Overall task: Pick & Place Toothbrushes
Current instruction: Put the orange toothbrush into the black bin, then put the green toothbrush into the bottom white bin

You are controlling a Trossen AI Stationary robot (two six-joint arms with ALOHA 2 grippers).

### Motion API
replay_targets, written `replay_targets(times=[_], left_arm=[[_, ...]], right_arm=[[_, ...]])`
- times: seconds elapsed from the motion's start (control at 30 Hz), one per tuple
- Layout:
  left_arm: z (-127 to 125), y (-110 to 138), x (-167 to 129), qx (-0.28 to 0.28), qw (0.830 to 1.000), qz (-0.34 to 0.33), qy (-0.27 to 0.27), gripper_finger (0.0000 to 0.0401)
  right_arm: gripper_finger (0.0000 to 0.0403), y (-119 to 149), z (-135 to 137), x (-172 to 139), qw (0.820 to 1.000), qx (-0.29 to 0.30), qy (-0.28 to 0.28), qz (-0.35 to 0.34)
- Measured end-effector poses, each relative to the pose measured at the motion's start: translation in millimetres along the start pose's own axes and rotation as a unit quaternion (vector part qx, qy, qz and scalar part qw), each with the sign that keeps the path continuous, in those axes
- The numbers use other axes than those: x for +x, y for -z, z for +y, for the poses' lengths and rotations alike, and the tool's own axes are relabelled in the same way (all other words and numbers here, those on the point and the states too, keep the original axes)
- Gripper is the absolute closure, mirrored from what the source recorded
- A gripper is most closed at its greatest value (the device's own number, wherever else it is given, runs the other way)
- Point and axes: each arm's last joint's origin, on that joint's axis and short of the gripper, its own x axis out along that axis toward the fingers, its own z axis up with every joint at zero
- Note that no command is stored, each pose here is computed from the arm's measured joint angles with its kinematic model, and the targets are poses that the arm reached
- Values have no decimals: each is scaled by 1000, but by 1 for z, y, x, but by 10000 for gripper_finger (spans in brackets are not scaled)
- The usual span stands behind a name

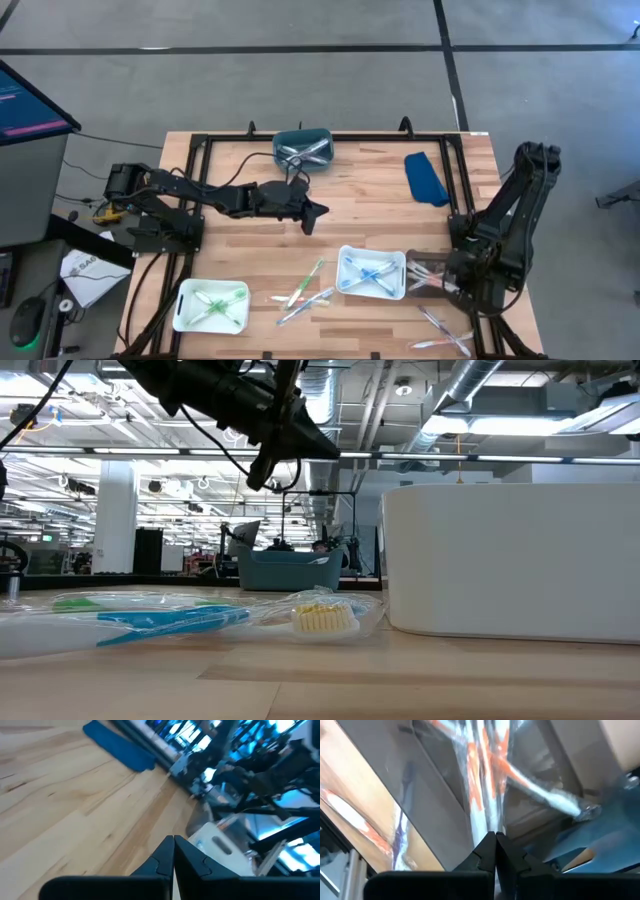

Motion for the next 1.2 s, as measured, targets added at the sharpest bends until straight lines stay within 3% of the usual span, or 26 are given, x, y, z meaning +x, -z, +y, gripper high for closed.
replay_targets(times=[0.27, 0.43, 0.57, 0.9, 1.2], left_arm=[[-11, -12, -1, -22, 996, -60, 60, 399], [-19, -11, -3, -19, 993, -38, 108, 399], [-40, -6, -6, -12, 990, -25, 136, 399], [-90, 20, -27, 31, 989, 141, 20, 400], [-109, 60, -36, -17, 970, 243, -3, 400]], right_arm=[[403, -18, -15, -19, 998, 6, -49, -47], [403, -31, -20, -29, 990, 12, -88, -108], [403, -42, -21, -36, 980, 5, -119, -158], [403, -71, -15, -46, 953, 1, -162, -255], [403, -102, -9, -55, 927, 2, -187, -325]])
